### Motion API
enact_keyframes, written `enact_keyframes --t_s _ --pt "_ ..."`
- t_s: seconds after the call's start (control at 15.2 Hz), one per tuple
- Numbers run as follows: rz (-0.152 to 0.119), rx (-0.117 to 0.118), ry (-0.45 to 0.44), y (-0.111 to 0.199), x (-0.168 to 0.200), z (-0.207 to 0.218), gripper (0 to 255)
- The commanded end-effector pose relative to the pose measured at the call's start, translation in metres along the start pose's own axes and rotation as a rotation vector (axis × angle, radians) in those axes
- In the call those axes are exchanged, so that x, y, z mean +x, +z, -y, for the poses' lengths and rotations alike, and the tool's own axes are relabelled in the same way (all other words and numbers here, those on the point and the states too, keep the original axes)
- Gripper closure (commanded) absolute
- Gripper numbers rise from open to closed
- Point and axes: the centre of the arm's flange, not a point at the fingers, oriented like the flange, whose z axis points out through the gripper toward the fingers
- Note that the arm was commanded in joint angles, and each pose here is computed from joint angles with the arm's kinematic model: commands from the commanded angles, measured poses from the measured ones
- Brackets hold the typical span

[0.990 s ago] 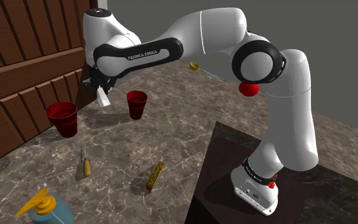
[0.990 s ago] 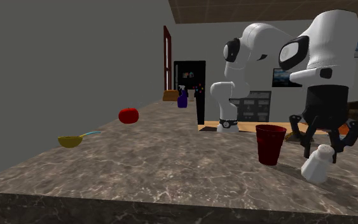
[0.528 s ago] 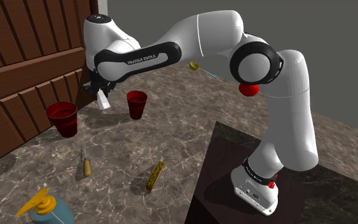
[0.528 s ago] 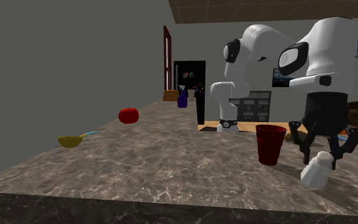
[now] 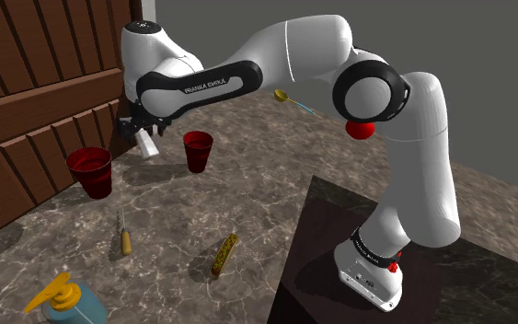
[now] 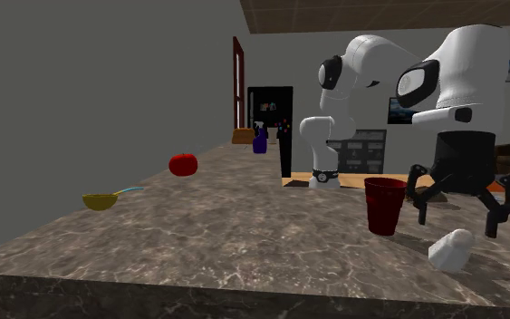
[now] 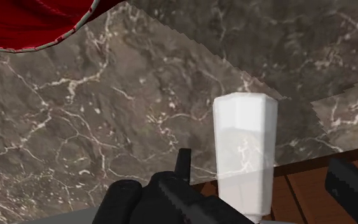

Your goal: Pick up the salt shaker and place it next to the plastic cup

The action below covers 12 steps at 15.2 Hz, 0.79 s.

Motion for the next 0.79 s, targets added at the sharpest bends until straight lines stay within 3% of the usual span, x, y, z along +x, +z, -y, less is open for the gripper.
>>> enact_keyframes --t_s 0.0,0.26,0.73 --pt "0.0 0.0 0.0 0.0 0.0 0.0 0" --pt "0.0 0.0 0.0 -0.05 0.0 0.0 0" --pt "0.0 0.0 0.0 -0.05 0.0 0.0 0"
